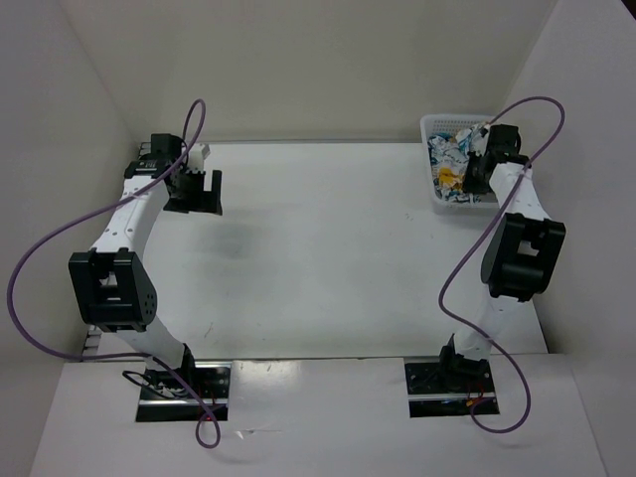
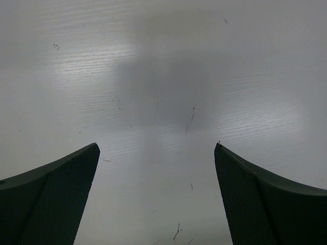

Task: Fold and stack the shorts
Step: Grab the shorts from the pile, then move the shorts to the center of the board

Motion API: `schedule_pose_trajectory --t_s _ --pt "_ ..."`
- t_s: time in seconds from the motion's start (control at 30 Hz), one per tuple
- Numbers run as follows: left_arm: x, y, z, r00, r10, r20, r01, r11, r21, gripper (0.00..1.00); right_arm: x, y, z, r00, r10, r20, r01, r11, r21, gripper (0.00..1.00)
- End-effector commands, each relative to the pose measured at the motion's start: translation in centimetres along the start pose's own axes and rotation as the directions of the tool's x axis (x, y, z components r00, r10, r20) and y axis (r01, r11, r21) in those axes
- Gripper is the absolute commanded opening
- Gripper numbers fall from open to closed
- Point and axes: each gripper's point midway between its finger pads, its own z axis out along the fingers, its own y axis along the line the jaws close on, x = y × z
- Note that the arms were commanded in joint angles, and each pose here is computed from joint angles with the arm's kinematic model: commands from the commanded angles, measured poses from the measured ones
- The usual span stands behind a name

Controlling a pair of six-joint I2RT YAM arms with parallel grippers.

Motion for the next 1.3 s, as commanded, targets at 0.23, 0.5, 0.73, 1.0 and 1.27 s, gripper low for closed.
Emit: schedule_pose_trajectory --t_s 0.23,0.5,0.73,1.0,1.27 --pt "-4.2 -0.9 -2.7 0.992 0.023 0.128 -0.028 0.999 0.039 1.0 -19.3 8.3 -20.7 0.693 -0.117 0.712 0.197 0.98 -0.031 0.0" --pt "-10.2 -0.4 -6.9 0.948 0.058 0.312 -0.052 0.998 -0.027 1.0 -26.8 14.2 -42.4 0.302 0.105 0.948 0.183 0.969 -0.165 0.0" --pt "-12.4 1.0 -11.2 0.9 0.077 0.429 -0.023 0.991 -0.13 1.0 -21.0 24.3 -53.6 0.318 0.31 0.896 0.604 0.662 -0.444 0.0" --pt "-11.1 6.1 -14.7 0.873 0.035 0.486 0.1 0.963 -0.25 1.0 -14.4 32.0 -49.6 0.726 0.282 0.627 0.597 0.192 -0.779 0.0" --pt "-9.4 7.5 -13.3 0.894 0.006 0.448 0.125 0.957 -0.262 1.0 -7.9 39.9 -38.8 0.917 0.08 0.392 0.377 0.156 -0.913 0.07"
